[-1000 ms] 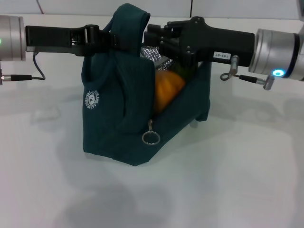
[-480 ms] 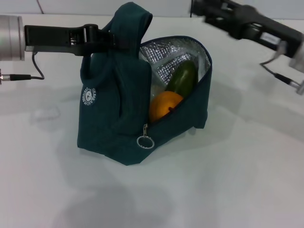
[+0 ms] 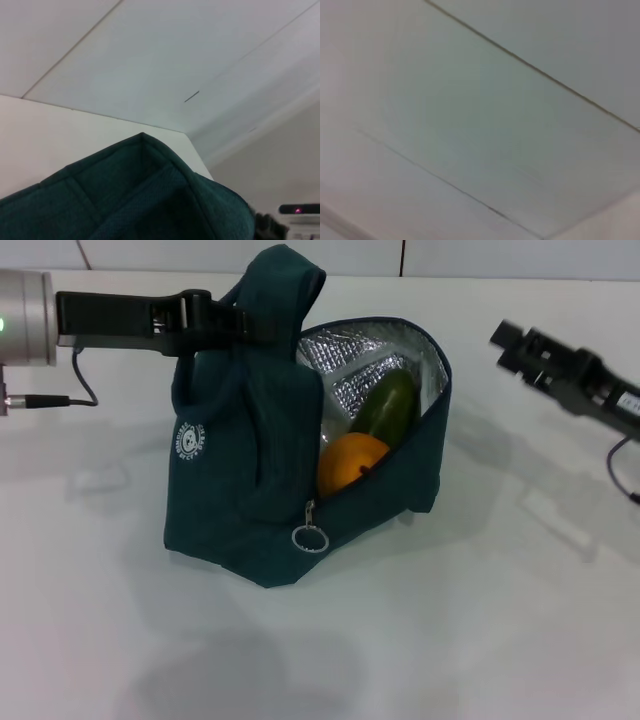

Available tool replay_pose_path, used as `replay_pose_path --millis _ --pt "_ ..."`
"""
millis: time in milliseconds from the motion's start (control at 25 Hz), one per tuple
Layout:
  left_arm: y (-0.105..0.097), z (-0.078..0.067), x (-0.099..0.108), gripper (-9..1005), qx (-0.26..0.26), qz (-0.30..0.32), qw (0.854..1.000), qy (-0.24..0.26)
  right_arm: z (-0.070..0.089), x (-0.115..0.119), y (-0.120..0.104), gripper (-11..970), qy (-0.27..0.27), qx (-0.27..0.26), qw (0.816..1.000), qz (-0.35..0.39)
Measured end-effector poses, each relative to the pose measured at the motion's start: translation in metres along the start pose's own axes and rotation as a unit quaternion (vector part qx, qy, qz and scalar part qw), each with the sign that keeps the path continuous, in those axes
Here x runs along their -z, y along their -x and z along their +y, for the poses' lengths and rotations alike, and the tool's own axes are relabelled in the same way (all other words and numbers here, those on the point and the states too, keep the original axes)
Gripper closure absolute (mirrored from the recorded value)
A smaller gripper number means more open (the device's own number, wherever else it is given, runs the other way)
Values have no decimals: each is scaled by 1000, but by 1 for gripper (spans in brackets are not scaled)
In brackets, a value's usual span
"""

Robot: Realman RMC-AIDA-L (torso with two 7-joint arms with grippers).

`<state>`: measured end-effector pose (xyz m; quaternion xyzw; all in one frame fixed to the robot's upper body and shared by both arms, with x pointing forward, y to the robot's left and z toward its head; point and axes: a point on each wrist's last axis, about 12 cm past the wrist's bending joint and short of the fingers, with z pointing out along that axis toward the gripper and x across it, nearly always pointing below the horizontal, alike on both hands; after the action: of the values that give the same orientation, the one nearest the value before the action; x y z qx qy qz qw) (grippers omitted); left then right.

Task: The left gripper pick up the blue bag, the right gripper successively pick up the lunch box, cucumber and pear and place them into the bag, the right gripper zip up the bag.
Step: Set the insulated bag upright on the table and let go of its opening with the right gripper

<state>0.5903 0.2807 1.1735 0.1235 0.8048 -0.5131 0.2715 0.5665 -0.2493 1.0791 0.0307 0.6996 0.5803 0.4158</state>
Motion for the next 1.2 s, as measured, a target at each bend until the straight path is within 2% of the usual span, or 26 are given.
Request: replay_pose_path --millis 40,120,240,480,840,1200 --pt "0 0 -1 957 -1 0 1000 -1 -1 -3 -7 310 -2 -19 1000 14" --pt "1 -1 -2 957 -2 1 1000 -2 -1 -3 -7 311 -2 -19 1000 14" --pt "1 -2 -4 957 -3 2 1000 -3 5 -21 -21 311 8 -40 997 63" --pt "2 -3 -5 956 -5 4 1000 -4 9 -30 -22 313 16 -48 996 76" --pt "1 -3 -7 956 -5 4 1000 -5 11 -29 -25 316 19 -87 992 92" --pt "1 -3 -8 956 -6 6 1000 -7 8 -28 -34 319 7 -90 989 116"
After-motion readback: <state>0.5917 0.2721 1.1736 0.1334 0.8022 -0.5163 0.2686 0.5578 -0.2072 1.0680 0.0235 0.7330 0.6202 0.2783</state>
